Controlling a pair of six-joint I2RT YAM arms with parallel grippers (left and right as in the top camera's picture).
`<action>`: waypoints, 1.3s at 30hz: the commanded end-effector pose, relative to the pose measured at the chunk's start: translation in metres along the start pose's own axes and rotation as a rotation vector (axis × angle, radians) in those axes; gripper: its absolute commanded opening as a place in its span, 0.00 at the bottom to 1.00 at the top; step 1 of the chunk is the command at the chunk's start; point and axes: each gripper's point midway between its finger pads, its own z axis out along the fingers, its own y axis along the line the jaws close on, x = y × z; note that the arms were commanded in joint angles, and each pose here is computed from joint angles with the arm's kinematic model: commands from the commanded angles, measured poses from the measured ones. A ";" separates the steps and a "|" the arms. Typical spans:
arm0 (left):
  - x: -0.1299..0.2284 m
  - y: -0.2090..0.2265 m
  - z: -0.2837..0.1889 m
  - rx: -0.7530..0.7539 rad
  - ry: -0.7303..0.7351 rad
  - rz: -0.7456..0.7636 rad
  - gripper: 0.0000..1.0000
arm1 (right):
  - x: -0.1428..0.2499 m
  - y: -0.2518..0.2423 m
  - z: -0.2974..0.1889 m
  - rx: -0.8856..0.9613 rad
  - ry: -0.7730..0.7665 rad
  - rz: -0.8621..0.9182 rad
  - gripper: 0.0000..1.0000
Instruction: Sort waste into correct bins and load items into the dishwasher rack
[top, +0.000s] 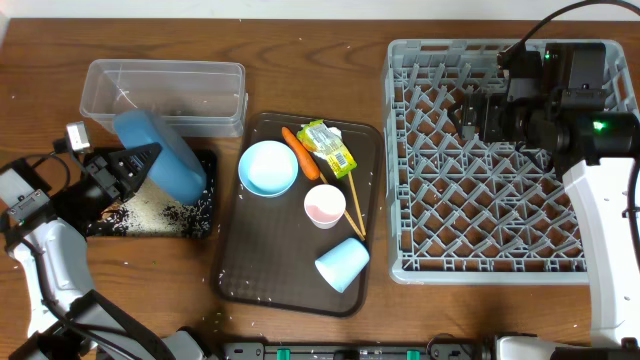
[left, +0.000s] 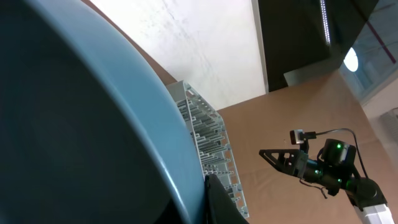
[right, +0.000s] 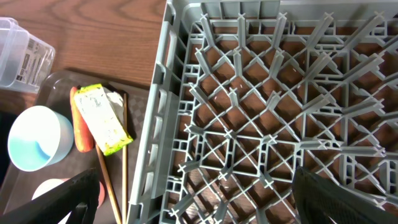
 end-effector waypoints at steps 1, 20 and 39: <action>0.001 -0.017 -0.002 0.032 -0.001 0.067 0.06 | 0.003 -0.003 0.004 0.007 0.013 0.000 0.93; 0.060 -0.104 0.024 -0.218 0.015 0.385 0.06 | 0.001 -0.002 0.004 0.006 0.005 -0.002 0.93; 0.203 -0.017 0.073 -0.761 0.554 0.469 0.06 | -0.002 0.000 0.004 -0.006 -0.005 -0.001 0.93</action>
